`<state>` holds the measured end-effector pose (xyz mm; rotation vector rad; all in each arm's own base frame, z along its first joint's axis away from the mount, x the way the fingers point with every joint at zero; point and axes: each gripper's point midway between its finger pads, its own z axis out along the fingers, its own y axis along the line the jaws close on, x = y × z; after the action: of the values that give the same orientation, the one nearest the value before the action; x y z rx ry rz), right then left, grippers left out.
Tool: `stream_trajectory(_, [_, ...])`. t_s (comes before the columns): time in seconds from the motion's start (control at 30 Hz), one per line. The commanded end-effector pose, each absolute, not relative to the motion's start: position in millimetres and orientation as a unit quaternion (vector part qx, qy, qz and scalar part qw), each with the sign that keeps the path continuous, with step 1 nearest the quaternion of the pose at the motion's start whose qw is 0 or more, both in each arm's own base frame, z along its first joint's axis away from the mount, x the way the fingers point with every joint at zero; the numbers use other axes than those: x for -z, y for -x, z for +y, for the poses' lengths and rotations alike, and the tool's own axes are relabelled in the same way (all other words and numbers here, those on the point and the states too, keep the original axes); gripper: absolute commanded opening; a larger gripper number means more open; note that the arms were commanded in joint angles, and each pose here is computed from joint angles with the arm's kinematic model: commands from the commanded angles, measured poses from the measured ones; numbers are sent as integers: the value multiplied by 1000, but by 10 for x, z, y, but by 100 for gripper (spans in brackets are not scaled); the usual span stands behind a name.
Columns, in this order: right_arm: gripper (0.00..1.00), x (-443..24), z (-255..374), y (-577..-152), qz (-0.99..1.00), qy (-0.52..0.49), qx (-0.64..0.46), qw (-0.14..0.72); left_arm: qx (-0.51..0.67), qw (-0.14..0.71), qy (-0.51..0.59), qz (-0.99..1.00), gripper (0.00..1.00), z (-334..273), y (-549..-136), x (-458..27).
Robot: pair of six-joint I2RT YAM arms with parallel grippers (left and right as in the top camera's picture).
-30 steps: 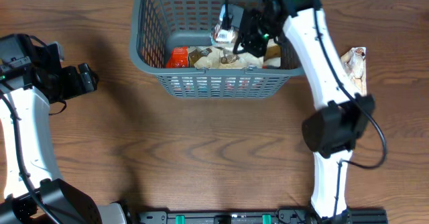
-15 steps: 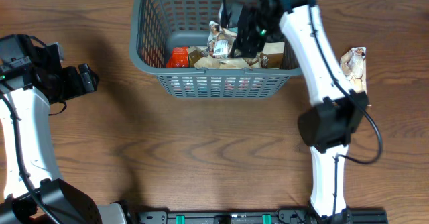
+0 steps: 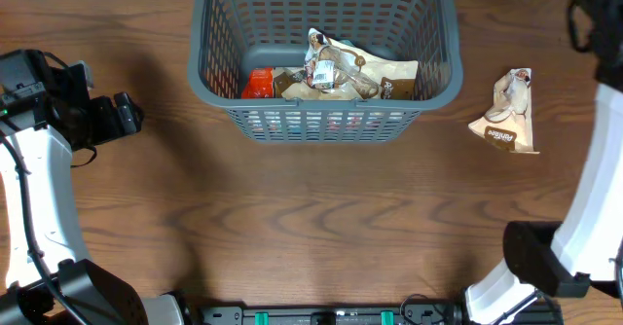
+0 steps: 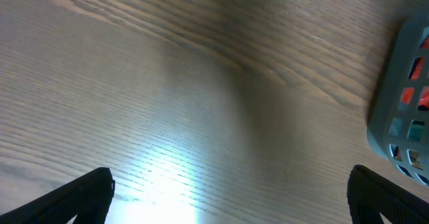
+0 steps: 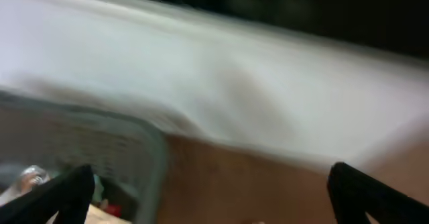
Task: Pack container
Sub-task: 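Return the right gripper to the last Pantree bag and grasp it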
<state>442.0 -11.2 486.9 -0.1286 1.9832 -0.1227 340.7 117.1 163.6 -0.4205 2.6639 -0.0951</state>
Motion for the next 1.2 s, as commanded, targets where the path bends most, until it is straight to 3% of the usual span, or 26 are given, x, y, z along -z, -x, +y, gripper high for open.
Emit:
stream_trajectory(0.0, [99,-4210,-751,-4589,870,-167,34,463,35,221,148,963,98,1156,-3398,-1653])
stream_trajectory(0.37, [99,-2356,-1263,-4791,934,-244,35,257,36,219,148,964,99,1152,-3389,-1648])
stream_trajectory(0.63, [99,-1225,-1424,-4649,951,-255,43,170,36,215,149,964,98,1146,-3375,-1641])
stream_trajectory(0.8, [99,-819,-1583,-4439,952,-270,45,139,37,215,149,964,99,1145,-3373,-1641])
stream_trajectory(1.17, [99,-400,-1830,-4322,957,-247,41,147,37,215,151,964,98,1145,-3374,-1641])
